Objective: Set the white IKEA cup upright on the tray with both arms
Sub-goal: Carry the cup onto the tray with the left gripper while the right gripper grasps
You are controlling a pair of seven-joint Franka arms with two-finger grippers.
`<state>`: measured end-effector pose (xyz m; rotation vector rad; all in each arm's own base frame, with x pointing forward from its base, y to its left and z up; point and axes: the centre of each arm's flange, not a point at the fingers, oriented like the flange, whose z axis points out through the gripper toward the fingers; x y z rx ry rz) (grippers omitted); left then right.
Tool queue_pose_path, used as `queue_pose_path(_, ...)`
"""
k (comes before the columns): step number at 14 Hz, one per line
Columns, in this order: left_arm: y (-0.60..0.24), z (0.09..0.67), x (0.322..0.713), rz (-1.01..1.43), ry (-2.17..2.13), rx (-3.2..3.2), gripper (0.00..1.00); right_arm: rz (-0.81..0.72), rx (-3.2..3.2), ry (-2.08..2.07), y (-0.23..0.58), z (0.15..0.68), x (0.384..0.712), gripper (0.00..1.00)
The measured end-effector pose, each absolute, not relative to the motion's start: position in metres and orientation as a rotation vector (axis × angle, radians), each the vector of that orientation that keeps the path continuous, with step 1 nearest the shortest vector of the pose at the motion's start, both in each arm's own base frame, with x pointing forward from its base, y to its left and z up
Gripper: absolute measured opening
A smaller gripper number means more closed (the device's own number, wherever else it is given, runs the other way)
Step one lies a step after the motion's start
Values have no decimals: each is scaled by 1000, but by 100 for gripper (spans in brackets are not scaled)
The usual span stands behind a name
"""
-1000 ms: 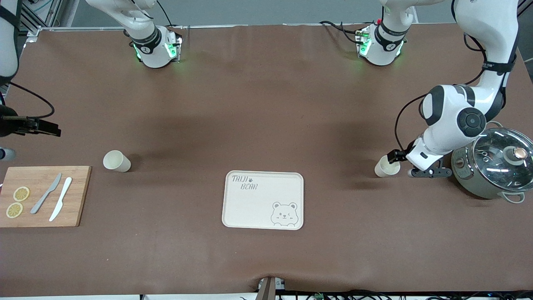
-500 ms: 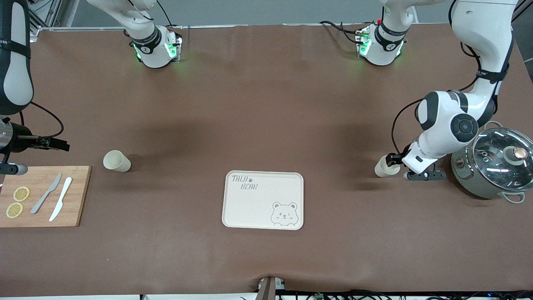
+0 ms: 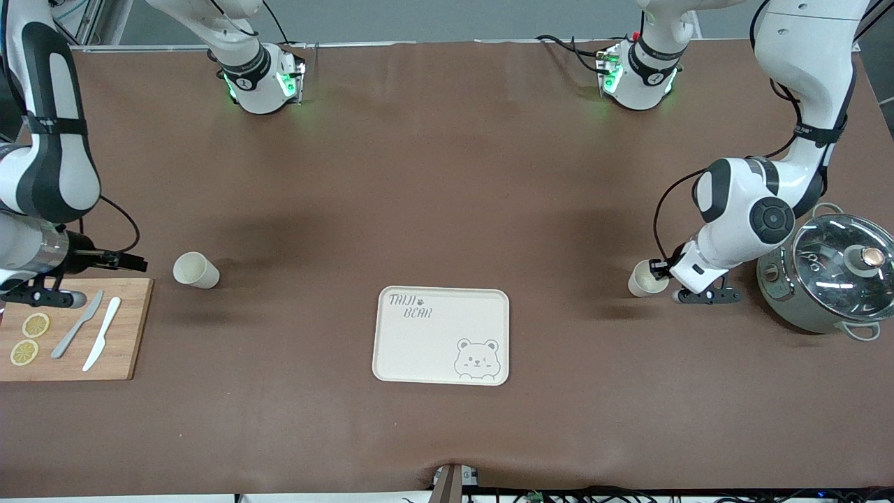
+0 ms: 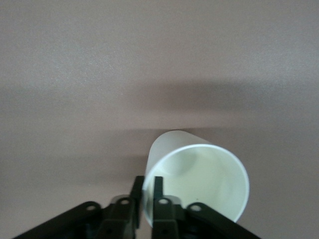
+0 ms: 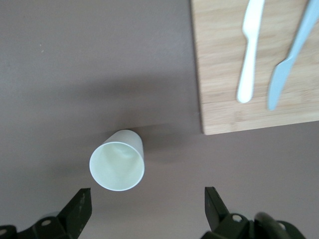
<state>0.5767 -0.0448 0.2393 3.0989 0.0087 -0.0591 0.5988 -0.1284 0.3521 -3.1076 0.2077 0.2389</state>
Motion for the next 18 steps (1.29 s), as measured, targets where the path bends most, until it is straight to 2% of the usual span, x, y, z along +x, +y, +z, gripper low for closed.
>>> queue_pose_path(1, -45, 240, 578, -55, 9, 3099, 3, 233, -3101, 215, -128, 344, 596, 100)
queue_pose_path(5, -59, 261, 593, 16, 36, 3086, 3, 168, -3108, 228, -128, 315, 586, 100)
queue_pose_path(8, -91, 288, 609, 52, 152, 3066, 3, 182, -3092, 248, -126, 291, 576, 100)
queue_pose_path(9, -105, 299, 614, 62, 198, 3059, 3, 189, -3075, 265, -125, 286, 575, 95)
queue_pose_path(10, -120, 308, 618, 70, 249, 3050, 3, 195, -3065, 276, -125, 282, 574, 95)
queue_pose_path(11, -139, 315, 621, 81, 305, 3037, 3, 203, -3058, 282, -124, 279, 574, 88)
queue_pose_path(12, -160, 321, 625, 94, 354, 3021, 3, 209, -3054, 286, -124, 275, 574, 74)
queue_pose_path(14, -207, 327, 632, 108, 439, 2977, 3, 217, -3054, 288, -124, 266, 573, 71)
queue_pose_path(16, -252, 329, 642, 104, 512, 2929, 3, 223, -3054, 289, -124, 258, 572, 52)
queue_pose_path(18, -291, 323, 650, 97, 579, 2889, 3, 214, -3058, 292, -124, 249, 571, 49)
